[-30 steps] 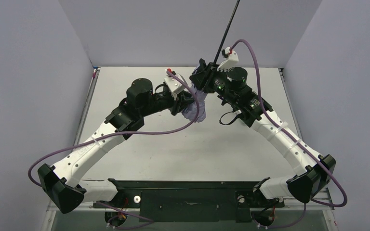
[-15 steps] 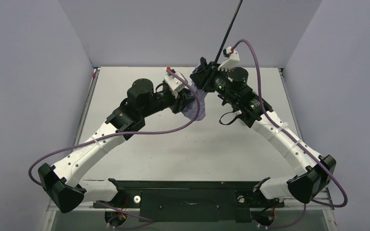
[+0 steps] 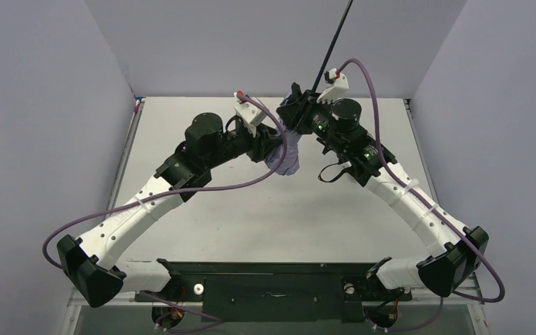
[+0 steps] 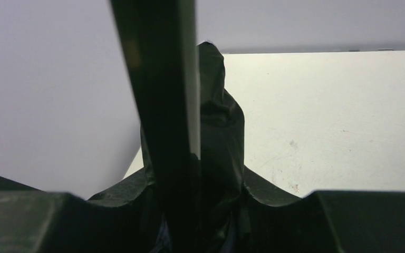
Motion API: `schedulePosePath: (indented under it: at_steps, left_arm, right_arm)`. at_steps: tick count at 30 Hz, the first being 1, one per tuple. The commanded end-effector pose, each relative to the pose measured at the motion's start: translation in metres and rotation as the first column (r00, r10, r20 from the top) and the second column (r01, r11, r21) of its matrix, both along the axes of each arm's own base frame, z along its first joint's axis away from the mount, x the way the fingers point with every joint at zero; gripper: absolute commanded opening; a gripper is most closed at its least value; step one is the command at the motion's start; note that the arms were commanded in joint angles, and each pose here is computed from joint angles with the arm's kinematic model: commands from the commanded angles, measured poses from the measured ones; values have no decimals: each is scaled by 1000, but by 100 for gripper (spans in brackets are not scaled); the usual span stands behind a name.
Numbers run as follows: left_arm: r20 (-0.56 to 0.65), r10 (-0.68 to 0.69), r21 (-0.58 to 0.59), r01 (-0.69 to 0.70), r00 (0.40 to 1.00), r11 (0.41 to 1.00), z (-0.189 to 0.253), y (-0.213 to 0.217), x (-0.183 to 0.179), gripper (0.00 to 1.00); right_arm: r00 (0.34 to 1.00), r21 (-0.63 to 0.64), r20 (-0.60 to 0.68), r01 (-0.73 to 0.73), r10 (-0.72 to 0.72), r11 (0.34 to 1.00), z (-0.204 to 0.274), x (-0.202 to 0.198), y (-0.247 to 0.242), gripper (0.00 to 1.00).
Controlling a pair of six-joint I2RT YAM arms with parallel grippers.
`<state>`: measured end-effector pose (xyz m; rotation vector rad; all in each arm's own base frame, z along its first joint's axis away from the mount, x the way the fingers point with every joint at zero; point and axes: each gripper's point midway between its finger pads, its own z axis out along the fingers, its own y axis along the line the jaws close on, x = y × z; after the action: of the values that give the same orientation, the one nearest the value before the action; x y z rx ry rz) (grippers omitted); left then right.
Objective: Open the umbrella
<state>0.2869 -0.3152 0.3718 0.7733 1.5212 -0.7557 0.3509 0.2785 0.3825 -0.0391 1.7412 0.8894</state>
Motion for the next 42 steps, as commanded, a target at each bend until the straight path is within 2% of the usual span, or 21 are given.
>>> schedulePosePath:
  at_steps: [1,8,16,24,31,35,42]
  left_arm:
    - [48,98,-152,-89,994,984,50,4,20,34]
    - [-13,82,-188,-83,997,979,46,1,20,41]
    - [-118,22,-296,-56,993,954,53,7,25,48]
    - [-150,-22,-331,-30,988,943,55,5,23,57]
    - [-190,-31,-369,-42,981,929,57,4,30,59]
    - [-208,-93,-415,-1,974,910,62,3,24,66]
    - [-193,-107,-420,16,975,907,62,11,22,66]
  right_arm:
    - [987,90,109,-128,118,988,48,-36,16,0]
    - [985,95,116,-143,131,985,49,-38,18,0]
    - [983,95,120,-154,142,984,48,-41,19,0]
    - [982,101,123,-158,145,982,49,-41,20,0]
    - [981,101,127,-161,148,982,49,-42,20,0]
    - [981,99,126,-160,147,982,47,-42,19,0]
    - [987,95,110,-130,119,987,42,-36,11,0]
